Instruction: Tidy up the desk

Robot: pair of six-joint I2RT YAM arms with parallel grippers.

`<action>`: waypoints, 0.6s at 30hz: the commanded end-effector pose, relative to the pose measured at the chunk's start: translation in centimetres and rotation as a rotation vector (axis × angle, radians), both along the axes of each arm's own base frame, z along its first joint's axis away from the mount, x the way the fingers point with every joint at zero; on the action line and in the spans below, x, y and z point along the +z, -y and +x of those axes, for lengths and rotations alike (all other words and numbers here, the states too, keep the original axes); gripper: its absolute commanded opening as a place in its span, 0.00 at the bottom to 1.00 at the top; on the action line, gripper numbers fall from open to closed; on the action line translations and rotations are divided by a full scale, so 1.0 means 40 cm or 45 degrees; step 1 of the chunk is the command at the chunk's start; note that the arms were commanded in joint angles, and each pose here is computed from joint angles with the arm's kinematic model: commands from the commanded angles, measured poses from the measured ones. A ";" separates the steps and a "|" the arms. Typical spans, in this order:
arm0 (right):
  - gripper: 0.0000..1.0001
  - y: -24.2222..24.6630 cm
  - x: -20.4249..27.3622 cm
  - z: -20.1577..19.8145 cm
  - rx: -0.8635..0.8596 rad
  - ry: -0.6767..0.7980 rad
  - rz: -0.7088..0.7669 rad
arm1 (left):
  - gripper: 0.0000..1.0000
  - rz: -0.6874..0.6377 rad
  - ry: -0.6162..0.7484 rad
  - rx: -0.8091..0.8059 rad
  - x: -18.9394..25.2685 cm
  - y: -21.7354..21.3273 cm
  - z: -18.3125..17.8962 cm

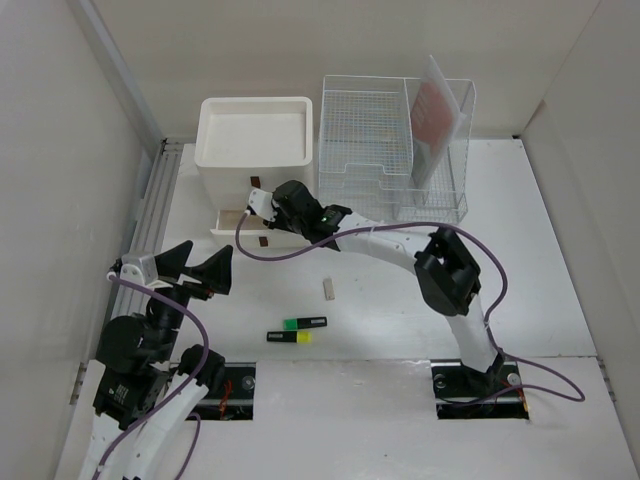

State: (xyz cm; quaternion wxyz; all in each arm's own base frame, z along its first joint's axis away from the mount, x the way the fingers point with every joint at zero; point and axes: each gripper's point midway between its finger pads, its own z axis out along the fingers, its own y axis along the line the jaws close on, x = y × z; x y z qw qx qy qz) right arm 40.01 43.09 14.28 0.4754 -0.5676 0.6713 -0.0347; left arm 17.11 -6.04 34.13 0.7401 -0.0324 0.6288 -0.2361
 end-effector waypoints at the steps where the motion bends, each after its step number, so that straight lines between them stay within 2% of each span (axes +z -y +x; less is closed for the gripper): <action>1: 0.30 -0.025 0.093 0.033 -0.031 0.094 0.098 | 1.00 -0.029 0.047 0.000 0.022 -0.003 -0.006; 4: 0.38 -0.026 0.092 0.032 -0.037 0.088 0.106 | 1.00 -0.029 0.047 0.000 0.022 -0.003 -0.006; 5: 0.43 -0.026 0.092 0.032 -0.044 0.082 0.115 | 1.00 -0.029 0.047 0.000 0.022 -0.003 -0.006; 8: 0.48 -0.025 0.096 0.025 -0.040 0.072 0.129 | 1.00 -0.029 0.047 0.000 0.022 -0.003 -0.006; 14: 0.55 -0.022 0.094 0.006 -0.020 0.030 0.142 | 1.00 -0.029 0.047 0.000 0.022 -0.003 -0.006; 18: 0.55 -0.022 0.110 -0.003 -0.021 0.016 0.178 | 1.00 -0.029 0.047 0.000 0.022 -0.003 -0.006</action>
